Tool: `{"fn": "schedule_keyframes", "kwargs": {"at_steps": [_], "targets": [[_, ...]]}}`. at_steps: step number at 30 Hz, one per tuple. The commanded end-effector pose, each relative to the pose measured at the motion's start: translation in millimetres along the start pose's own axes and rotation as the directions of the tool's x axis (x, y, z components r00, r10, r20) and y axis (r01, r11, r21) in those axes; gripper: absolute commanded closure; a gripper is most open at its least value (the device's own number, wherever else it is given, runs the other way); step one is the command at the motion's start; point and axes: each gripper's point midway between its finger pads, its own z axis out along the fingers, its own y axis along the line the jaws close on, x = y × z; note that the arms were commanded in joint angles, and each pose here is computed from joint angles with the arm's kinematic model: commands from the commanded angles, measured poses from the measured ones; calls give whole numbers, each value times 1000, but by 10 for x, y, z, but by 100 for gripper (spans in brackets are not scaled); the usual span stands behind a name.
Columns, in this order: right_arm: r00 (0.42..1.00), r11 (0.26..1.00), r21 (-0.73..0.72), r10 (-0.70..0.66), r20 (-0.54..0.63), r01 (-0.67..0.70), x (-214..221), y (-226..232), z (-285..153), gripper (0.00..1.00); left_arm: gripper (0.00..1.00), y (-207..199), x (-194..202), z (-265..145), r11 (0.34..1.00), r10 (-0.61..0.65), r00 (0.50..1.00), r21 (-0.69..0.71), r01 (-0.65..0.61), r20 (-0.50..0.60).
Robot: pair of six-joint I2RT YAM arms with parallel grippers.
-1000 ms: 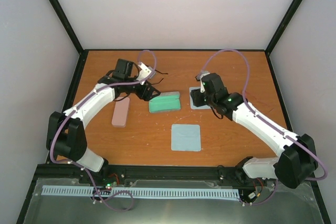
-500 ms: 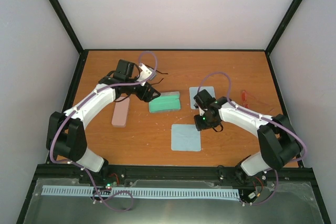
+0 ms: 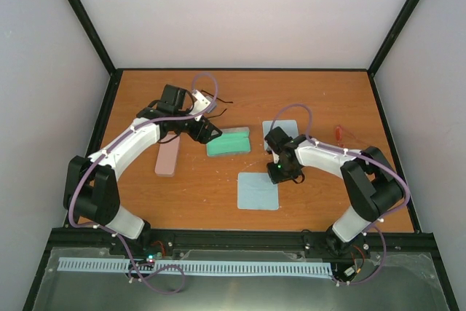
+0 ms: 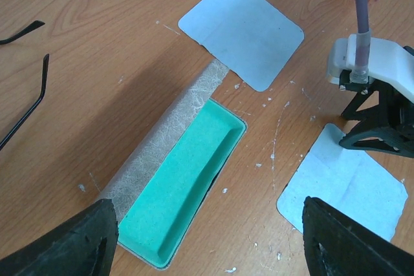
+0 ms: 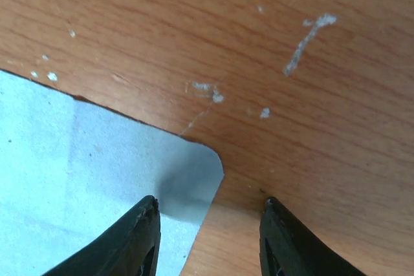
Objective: Organize the sunglasses
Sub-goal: Fold the glasses cleaning cloth at the center of the board.
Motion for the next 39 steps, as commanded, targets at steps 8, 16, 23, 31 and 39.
{"fn": "schedule_keyframes", "kwargs": {"at_steps": [8,16,23,31,39], "targets": [[1000,1000,-21,3,10,-3,-167,89,75,61,22,-84,-98,-51,1000,0,999,22,0,33],[998,1000,-1,-15,-60,15,-4,82,187,73,22,-59,-35,-23,1000,-2,1000,11,1,23],[994,1000,-9,-23,-105,22,108,91,223,83,22,-25,22,14,1000,-9,1000,-4,9,10],[992,1000,-15,-12,-122,10,176,90,249,97,23,-62,35,77,1000,6,1000,-7,-7,-7],[994,993,32,111,7,-112,-5,-110,88,97,43,-393,273,445,992,124,982,14,-123,-142]]}}
